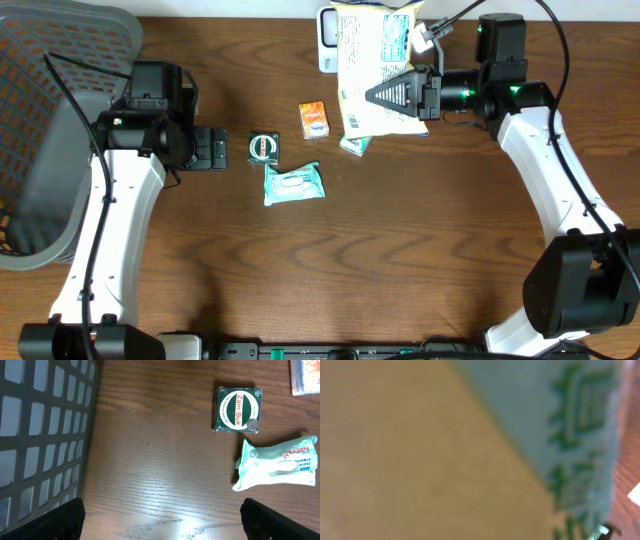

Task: Scan the item barcode
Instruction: 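Lift the snack bag and hold it under the scanner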

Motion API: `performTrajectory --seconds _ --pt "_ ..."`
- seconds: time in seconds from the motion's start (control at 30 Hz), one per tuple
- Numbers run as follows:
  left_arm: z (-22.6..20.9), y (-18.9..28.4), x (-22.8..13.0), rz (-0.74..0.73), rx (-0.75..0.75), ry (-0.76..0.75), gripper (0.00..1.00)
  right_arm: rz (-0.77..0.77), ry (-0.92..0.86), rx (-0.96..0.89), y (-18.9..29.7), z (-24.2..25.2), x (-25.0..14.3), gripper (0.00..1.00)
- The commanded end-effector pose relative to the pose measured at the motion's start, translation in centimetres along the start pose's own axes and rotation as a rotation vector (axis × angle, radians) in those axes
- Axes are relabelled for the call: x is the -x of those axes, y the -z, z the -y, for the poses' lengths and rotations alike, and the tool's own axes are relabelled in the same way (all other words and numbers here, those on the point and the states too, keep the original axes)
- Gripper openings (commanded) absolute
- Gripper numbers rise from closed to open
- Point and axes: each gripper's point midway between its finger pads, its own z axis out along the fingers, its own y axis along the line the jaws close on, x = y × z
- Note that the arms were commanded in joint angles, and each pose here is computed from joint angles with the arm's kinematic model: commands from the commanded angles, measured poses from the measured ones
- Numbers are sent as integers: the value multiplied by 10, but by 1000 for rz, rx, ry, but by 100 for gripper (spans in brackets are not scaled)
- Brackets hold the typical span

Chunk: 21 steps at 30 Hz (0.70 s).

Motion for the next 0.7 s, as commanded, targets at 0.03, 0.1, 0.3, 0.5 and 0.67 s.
performTrajectory --seconds 0.03,0.1,0.3,0.5,0.67 --pt "-1 -3 -3 -13 10 -8 98 13 18 21 3 -7 10 1" --pt "-1 -3 -3 -13 10 -8 98 16 24 22 4 -8 13 1" --pt "-1 -3 -3 -13 10 -8 98 22 0 -2 4 -4 14 1" --pt "-1 -3 -3 -13 10 -8 98 23 -25 -2 4 -4 14 1" --pt "-1 -4 -3 -14 10 -8 98 28 -25 -19 4 -1 15 1"
